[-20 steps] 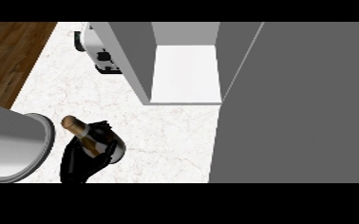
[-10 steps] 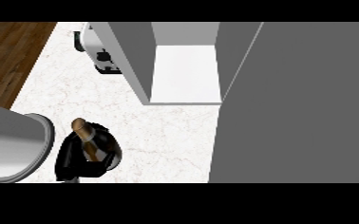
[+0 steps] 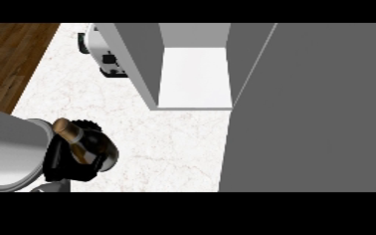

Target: Pick up the wine, place it into the cabinet and close the cabinet

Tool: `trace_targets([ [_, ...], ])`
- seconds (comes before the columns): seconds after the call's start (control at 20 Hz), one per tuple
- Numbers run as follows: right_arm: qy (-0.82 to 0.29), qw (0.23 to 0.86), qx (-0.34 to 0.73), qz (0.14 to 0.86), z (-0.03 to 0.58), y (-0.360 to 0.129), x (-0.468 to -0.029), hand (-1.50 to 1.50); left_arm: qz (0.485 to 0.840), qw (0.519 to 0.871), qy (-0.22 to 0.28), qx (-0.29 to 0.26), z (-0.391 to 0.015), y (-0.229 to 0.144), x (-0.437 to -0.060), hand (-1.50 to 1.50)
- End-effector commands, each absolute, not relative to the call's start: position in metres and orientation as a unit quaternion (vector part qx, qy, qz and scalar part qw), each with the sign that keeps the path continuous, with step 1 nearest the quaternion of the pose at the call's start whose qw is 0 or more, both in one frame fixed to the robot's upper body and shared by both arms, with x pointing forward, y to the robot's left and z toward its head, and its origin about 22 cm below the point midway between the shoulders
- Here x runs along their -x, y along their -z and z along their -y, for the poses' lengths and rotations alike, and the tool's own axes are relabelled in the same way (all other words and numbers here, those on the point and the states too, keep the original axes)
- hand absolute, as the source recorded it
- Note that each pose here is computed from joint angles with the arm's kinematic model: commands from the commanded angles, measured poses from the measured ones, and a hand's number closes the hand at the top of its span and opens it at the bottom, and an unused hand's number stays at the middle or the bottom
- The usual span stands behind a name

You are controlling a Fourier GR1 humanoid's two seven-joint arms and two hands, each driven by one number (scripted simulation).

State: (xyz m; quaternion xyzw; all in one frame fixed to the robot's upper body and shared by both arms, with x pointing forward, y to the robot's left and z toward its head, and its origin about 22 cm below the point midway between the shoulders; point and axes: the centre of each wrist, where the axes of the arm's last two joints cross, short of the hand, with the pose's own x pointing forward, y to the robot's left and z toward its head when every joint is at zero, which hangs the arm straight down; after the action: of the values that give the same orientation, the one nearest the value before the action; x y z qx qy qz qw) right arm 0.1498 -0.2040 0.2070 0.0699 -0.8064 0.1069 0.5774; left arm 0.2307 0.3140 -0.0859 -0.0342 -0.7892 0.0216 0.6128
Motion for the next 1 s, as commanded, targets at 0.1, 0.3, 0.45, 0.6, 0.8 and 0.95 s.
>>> trace_targets([
  [0.1,-0.106,0.558,-0.082,0.819,0.213,-0.222,-0.137,-1.5,0.83,0.557,-0.013,0.013,-0.298,0.054,-0.24,1.5],
  [0.3,-0.124,0.558,-0.08,0.816,0.215,-0.23,-0.122,-1.5,0.823,0.562,-0.032,0.075,-0.283,0.038,-0.24,1.5],
  [0.45,-0.112,0.555,-0.079,0.82,0.224,-0.224,-0.136,-1.5,0.823,0.559,-0.016,0.101,-0.275,0.005,-0.237,1.5],
  [0.6,-0.092,0.559,-0.083,0.82,0.208,-0.209,-0.143,-1.5,0.817,0.564,-0.018,0.115,-0.265,-0.005,-0.225,1.5],
  [0.8,-0.1,0.566,-0.078,0.815,0.219,-0.21,-0.143,-1.5,0.817,0.568,0.001,0.097,-0.248,-0.037,-0.23,1.5],
  [0.95,-0.1,0.563,-0.092,0.815,0.207,-0.208,-0.142,-1.5,0.809,0.577,0.013,0.106,-0.231,-0.054,-0.244,1.5],
])
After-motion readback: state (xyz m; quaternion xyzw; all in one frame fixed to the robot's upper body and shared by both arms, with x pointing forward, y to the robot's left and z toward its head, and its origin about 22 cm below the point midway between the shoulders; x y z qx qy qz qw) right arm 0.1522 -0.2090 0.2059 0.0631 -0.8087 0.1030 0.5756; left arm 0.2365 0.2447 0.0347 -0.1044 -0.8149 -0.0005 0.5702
